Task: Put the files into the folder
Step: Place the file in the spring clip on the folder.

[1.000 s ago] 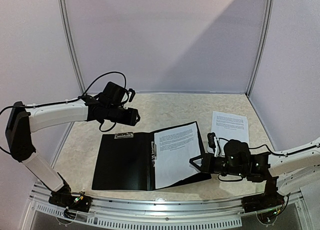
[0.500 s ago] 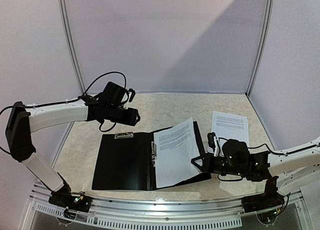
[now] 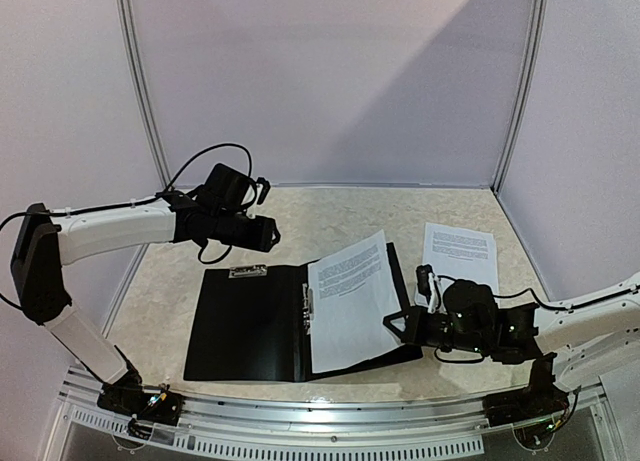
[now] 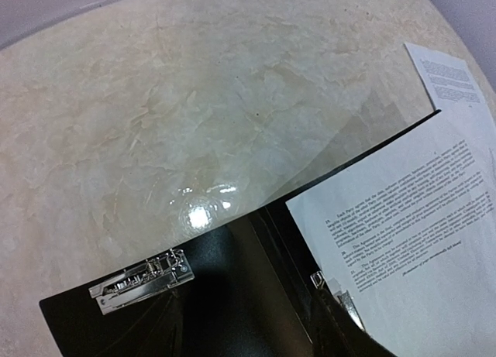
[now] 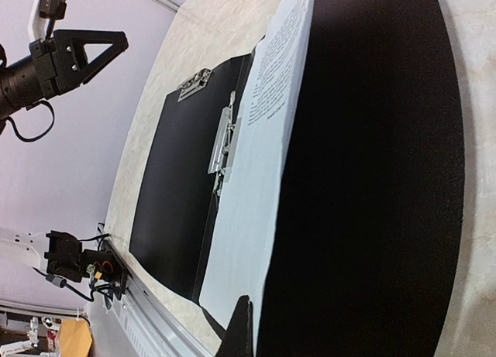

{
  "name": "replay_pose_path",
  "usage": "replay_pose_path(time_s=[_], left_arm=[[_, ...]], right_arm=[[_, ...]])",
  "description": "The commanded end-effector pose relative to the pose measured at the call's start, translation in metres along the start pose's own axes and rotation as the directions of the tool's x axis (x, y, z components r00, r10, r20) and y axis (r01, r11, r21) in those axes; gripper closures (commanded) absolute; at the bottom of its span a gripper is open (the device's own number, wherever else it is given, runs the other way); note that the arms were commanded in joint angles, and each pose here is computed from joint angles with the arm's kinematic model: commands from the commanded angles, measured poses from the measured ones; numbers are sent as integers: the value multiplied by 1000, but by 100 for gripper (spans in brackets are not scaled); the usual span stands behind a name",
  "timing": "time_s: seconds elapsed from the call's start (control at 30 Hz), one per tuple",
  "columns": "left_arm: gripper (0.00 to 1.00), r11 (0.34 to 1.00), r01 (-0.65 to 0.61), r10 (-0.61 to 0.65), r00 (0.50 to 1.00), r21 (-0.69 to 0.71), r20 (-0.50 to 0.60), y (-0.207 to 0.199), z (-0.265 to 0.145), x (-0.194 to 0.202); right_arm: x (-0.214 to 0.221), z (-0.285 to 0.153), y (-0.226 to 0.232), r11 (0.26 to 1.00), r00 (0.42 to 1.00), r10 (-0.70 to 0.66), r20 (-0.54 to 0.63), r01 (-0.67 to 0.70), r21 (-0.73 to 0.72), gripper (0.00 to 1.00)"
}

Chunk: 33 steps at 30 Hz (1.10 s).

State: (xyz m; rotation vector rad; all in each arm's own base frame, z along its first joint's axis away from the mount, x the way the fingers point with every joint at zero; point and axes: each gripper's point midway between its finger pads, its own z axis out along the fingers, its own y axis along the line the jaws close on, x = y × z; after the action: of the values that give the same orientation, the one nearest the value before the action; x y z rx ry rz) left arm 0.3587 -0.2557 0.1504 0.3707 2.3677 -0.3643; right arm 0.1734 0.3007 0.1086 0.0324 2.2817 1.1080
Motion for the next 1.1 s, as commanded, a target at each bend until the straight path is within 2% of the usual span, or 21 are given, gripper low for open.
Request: replay_pose_path(time_s=[0.0, 0.4, 0.77, 1.07], left_arm=[[44, 1000, 18, -18, 1000, 1, -5, 5, 2, 0], [44, 1000, 19, -19, 1000, 5, -6, 4, 1, 0], [43, 1000, 19, -19, 1000, 9, -8, 3, 1, 0], [44, 1000, 20, -20, 1000, 10, -8, 4, 0, -1]], right_arm=[[-3, 0, -3, 1000, 1000, 4, 31, -4, 9, 100], [5, 8, 0, 1000, 1000, -21, -14, 22, 5, 98], [-8, 3, 3, 991, 996, -92, -12, 93, 97, 54], [-9, 0, -5, 953, 983, -157, -99, 177, 246, 38]])
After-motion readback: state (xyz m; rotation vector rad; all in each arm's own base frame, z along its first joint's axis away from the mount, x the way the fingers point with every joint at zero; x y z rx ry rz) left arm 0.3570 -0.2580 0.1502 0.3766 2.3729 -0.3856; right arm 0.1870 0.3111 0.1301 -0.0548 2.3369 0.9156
